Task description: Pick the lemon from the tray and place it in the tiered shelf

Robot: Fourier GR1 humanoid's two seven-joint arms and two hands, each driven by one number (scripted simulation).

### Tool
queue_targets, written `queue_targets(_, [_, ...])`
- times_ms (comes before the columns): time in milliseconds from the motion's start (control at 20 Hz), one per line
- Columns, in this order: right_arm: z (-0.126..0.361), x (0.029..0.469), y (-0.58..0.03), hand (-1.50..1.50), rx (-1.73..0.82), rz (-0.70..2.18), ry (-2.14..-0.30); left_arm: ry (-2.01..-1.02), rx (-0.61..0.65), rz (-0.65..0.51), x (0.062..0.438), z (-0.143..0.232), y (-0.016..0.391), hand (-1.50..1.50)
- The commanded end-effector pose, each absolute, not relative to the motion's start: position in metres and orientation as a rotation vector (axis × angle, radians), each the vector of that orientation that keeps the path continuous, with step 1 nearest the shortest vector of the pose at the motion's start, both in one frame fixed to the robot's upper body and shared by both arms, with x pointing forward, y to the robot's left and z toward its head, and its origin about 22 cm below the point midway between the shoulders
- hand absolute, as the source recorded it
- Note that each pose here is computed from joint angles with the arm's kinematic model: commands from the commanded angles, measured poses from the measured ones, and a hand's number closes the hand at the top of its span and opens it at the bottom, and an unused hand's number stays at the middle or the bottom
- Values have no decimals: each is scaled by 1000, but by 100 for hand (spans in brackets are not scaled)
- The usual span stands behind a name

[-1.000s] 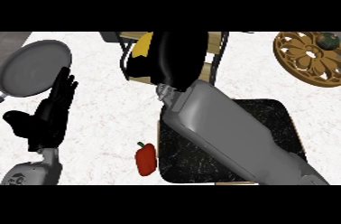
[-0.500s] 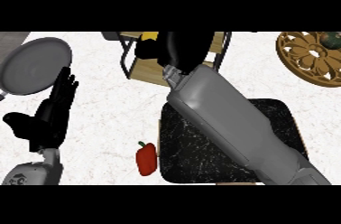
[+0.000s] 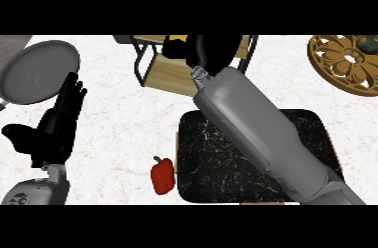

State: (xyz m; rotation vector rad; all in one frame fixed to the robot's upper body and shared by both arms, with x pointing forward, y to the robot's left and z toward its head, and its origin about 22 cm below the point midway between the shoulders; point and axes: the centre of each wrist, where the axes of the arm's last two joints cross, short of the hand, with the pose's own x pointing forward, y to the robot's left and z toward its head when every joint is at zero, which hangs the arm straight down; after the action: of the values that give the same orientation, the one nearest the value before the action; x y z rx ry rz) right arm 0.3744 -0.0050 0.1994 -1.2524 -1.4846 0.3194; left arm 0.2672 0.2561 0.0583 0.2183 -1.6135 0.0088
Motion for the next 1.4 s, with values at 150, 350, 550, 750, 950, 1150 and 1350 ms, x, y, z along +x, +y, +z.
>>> queue_targets(150, [190,394,-3,150,-1218,106,-1359,-1625,218,-1,275,64,265,0])
queue_targets(350, [181,406,-23,-150,-1113,-20,-1339,-1631,207,-12,271,61,252,0])
queue_targets(550, [181,411,-24,-150,-1049,19,-1345,-1610,213,6,274,56,255,0])
queue_targets(750, [163,420,-28,-150,-1033,-32,-1393,-1635,185,-13,277,68,240,0])
queue_targets(950, [185,422,-18,-150,-1000,-41,-1485,-1615,202,10,261,57,245,0])
queue_targets(1150, [203,413,-11,-150,-929,-151,-1585,-1613,224,19,263,53,249,0])
queue_targets(1350, [211,412,-16,-150,-940,-250,-1555,-1599,247,38,256,54,263,0])
